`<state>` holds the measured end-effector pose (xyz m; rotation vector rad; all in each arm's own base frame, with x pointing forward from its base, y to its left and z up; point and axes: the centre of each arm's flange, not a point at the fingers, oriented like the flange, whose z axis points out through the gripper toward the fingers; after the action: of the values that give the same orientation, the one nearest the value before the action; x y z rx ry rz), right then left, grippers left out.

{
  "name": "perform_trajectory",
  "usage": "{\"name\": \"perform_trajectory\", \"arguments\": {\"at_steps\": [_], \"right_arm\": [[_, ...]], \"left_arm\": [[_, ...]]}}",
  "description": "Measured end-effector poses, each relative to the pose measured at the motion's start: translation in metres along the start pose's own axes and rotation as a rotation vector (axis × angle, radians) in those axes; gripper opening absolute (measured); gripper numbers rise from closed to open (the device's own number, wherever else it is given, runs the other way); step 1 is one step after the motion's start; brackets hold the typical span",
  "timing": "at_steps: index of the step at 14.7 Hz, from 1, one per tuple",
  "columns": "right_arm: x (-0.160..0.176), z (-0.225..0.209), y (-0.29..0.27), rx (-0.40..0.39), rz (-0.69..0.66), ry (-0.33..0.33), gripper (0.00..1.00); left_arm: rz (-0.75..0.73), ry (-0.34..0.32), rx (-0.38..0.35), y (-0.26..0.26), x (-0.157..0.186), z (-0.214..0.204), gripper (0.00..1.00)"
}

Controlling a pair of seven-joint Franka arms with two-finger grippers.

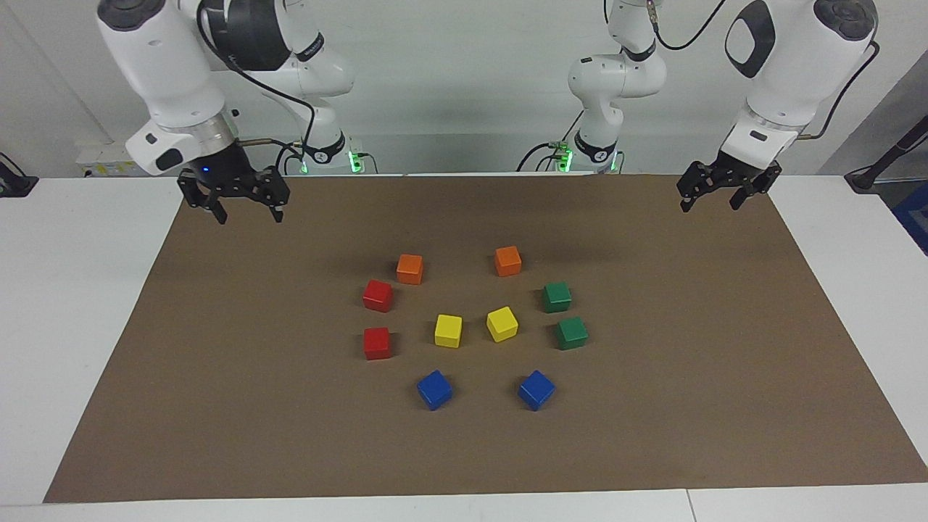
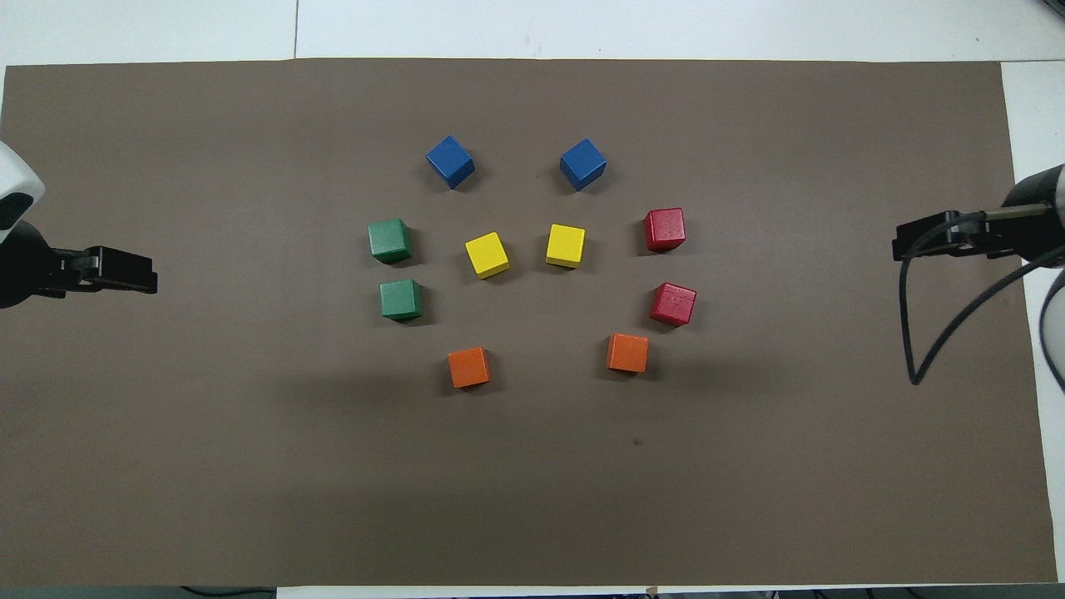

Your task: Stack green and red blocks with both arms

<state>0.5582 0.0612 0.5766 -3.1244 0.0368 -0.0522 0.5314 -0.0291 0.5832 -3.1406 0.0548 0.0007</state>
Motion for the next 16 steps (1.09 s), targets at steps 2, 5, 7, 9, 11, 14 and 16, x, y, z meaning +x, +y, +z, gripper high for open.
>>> {"name": "perform_trajectory", "arguments": {"at_steps": [2,5,7,9,11,14,16], "right_arm": [[0.005,0.027,-0.046,0.003,0.020,-0.003,1.00],[0.018,0.077,-0.092,0.003,0.078,-0.013,1.00],[0.023,0.103,-0.095,0.002,0.124,-0.014,1.00],[0.020,0.128,-0.095,0.002,0.146,-0.013,1.00],[0.012,0.152,-0.096,-0.001,0.163,-0.022,1.00],[0.006,0.171,-0.097,-0.011,0.224,-0.044,1.00],[0.005,0.178,-0.097,-0.015,0.247,-0.052,1.00]], "left_arm": [[0.006,-0.003,-0.001,0.003,0.000,0.001,1.00],[0.015,-0.006,-0.002,0.009,-0.001,0.002,1.00],[0.024,0.000,-0.007,0.014,-0.001,0.002,1.00],[0.040,0.029,-0.017,0.043,0.001,0.008,1.00],[0.024,0.059,-0.026,0.090,-0.001,0.031,1.00],[0.013,0.065,-0.035,0.151,-0.008,0.077,1.00],[-0.002,0.057,-0.039,0.187,-0.006,0.112,1.00]]}}
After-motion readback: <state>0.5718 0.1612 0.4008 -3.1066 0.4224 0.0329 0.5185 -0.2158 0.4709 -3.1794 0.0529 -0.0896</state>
